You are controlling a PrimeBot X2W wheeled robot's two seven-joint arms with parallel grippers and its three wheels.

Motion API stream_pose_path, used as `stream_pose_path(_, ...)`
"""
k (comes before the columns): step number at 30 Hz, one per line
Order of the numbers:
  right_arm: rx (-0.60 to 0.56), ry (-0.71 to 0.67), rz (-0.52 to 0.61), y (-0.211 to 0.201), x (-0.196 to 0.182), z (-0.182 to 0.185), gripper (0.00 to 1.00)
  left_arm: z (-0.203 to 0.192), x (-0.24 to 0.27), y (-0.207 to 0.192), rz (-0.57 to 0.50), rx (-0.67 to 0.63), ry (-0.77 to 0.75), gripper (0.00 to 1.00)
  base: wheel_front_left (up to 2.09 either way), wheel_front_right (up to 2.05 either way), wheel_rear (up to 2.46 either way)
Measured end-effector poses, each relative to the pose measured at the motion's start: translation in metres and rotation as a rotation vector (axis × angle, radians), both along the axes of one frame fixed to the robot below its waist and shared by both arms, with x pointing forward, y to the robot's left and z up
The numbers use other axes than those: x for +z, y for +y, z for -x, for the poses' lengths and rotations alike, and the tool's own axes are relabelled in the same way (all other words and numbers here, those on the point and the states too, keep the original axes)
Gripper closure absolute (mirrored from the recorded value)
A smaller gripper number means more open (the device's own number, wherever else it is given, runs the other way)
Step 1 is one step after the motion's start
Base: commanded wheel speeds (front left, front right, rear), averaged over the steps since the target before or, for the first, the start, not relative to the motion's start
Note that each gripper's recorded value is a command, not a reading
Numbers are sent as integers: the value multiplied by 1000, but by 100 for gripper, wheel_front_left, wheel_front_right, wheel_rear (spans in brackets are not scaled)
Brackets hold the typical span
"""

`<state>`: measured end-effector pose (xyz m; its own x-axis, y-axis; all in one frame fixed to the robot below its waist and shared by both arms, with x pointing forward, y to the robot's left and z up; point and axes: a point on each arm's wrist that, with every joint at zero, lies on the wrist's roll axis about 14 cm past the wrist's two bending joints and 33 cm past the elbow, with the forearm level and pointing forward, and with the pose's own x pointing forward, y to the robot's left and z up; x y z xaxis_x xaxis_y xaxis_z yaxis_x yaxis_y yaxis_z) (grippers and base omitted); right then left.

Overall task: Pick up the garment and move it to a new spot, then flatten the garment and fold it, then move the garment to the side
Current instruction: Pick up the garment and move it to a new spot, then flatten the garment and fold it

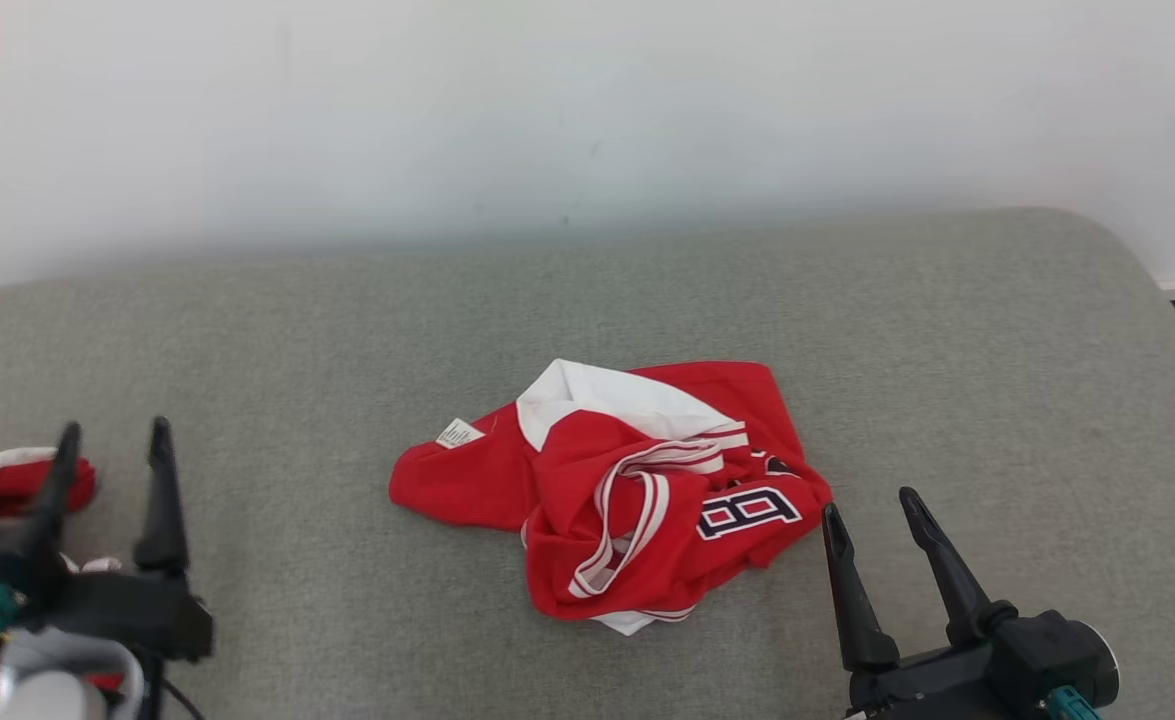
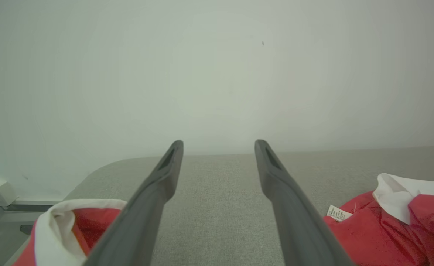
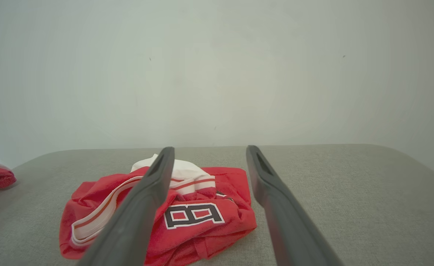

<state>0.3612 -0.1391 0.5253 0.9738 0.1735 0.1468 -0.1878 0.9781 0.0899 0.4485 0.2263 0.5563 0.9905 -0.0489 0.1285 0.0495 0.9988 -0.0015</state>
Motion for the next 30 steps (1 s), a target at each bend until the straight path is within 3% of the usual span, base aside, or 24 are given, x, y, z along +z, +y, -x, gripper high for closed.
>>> stream_pose_path(6,-61,-16,-4,-20,5,9,0,20,-5,-64,77,-130,-29,0,0,0,0)
stream_pose_path(13,-104,-20,-5,-33,7,20,0,42,-9,-96,91,-190,-47,0,0,0,0)
stream_pose_path(25,-89,-39,13,-26,11,35,0,86,-36,-79,136,-66,16,0,0,0,0)
stream_pose_path(30,36,-38,80,16,7,44,0,101,-24,-73,124,-46,-27,0,0,0,0)
